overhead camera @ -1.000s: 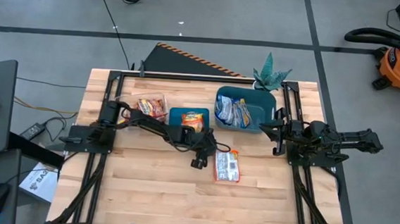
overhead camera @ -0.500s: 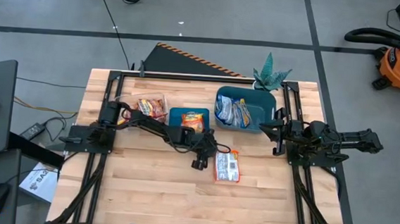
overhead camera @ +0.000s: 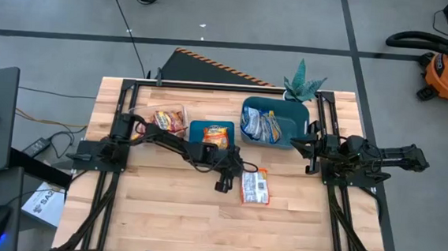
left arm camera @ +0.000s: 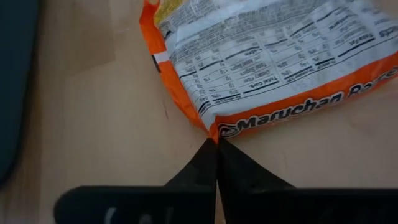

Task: Sort Maruchan noodles
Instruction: Put the orange noodle pack into the blue bin

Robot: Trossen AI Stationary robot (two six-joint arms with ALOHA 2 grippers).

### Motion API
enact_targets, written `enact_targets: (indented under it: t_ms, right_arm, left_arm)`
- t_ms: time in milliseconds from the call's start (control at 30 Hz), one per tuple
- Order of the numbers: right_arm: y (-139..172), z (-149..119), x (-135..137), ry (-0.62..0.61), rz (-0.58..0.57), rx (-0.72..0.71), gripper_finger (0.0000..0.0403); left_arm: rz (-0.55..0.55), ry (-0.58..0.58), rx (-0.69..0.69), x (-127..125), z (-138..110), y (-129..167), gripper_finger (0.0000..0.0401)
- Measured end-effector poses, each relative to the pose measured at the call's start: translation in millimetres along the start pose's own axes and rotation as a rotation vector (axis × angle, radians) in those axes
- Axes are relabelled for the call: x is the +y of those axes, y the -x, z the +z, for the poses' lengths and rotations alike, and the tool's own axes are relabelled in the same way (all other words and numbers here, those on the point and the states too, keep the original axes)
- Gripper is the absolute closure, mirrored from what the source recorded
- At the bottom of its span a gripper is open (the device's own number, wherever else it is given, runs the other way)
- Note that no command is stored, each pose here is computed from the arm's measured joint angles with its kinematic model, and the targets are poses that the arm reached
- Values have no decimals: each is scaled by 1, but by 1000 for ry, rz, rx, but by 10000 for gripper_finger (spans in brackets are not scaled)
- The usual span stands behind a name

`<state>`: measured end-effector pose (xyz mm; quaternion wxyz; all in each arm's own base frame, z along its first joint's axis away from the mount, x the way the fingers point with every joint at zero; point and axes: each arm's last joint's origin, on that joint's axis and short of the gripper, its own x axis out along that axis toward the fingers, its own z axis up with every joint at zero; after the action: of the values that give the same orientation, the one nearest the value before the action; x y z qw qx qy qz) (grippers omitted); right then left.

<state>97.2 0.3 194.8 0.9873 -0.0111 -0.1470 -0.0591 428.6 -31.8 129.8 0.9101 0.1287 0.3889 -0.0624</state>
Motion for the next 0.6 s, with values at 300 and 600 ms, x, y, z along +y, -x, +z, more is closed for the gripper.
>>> enact_targets:
  t_ms: [300,600]
  right_arm:
    - [0,0,0,0,0,0,348]
    - [0,0,0,0,0,0,348]
  left_arm:
    - [41,-2,-111,14,29,45,398]
    - [121,-60,-115,26,46,111,399]
